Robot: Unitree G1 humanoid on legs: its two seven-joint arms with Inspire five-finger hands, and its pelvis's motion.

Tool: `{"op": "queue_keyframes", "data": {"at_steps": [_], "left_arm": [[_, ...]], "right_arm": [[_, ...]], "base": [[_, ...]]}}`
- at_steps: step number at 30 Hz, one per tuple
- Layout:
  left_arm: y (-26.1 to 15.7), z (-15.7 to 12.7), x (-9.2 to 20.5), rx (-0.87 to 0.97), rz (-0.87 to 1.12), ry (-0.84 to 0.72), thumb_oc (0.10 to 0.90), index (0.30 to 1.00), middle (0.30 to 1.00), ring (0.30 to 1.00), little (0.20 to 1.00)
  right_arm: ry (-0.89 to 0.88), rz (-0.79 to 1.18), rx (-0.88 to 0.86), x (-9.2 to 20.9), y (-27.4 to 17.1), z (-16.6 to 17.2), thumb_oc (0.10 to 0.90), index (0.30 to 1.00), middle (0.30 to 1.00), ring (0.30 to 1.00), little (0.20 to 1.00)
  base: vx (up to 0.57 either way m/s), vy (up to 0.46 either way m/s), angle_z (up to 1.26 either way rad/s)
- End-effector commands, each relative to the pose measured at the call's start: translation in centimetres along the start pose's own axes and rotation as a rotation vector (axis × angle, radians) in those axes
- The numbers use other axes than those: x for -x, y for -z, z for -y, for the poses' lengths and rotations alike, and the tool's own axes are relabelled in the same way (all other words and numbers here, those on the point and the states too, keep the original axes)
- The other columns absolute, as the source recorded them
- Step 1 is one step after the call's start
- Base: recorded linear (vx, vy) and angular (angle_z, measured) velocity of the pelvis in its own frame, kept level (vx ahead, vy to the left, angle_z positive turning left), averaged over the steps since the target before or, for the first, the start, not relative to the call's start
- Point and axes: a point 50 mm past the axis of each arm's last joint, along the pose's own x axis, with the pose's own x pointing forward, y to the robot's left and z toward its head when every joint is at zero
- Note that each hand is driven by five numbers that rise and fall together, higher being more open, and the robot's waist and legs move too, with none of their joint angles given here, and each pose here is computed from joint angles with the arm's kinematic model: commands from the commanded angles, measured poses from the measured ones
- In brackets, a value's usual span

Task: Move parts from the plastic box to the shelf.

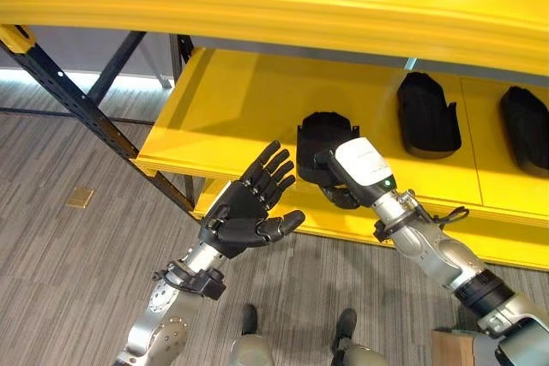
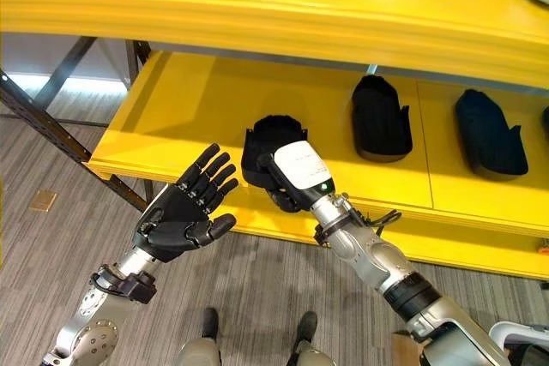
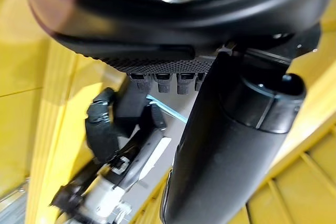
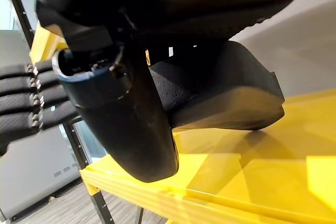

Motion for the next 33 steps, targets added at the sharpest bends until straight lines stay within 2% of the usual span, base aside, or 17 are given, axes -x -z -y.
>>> {"op": "queue_keyframes", "data": {"at_steps": [1, 12, 23, 33], "left_arm": [[-3.1, 2.2, -2.5, -0.050, 0.190, 0.163, 0.900, 1.000, 1.000, 1.000, 1.000], [-3.7, 2.4, -3.8, -0.070, 0.203, 0.178, 0.900, 1.000, 1.000, 1.000, 1.000], [-3.4, 2.5, -3.8, -0.076, 0.194, 0.194, 0.900, 1.000, 1.000, 1.000, 1.000], [-2.7, 2.4, -3.3, -0.053, 0.191, 0.197, 0.900, 1.000, 1.000, 1.000, 1.000]], "right_arm": [[0.316, 0.119, 0.072, -4.9, -1.7, 6.6, 0.400, 0.300, 0.300, 0.300, 0.300], [0.333, 0.062, 0.197, -7.5, 0.7, 9.3, 0.400, 0.300, 0.300, 0.300, 0.300], [0.385, -0.004, 0.306, -8.4, 3.2, 12.7, 0.400, 0.300, 0.300, 0.300, 0.300], [0.367, -0.023, 0.354, -8.5, 3.9, 13.9, 0.400, 0.300, 0.300, 0.300, 0.300]], "base": [[-0.06, -0.010, 0.05], [-0.05, -0.024, 0.03], [0.00, -0.035, 0.06], [0.01, -0.001, 0.02]]}}
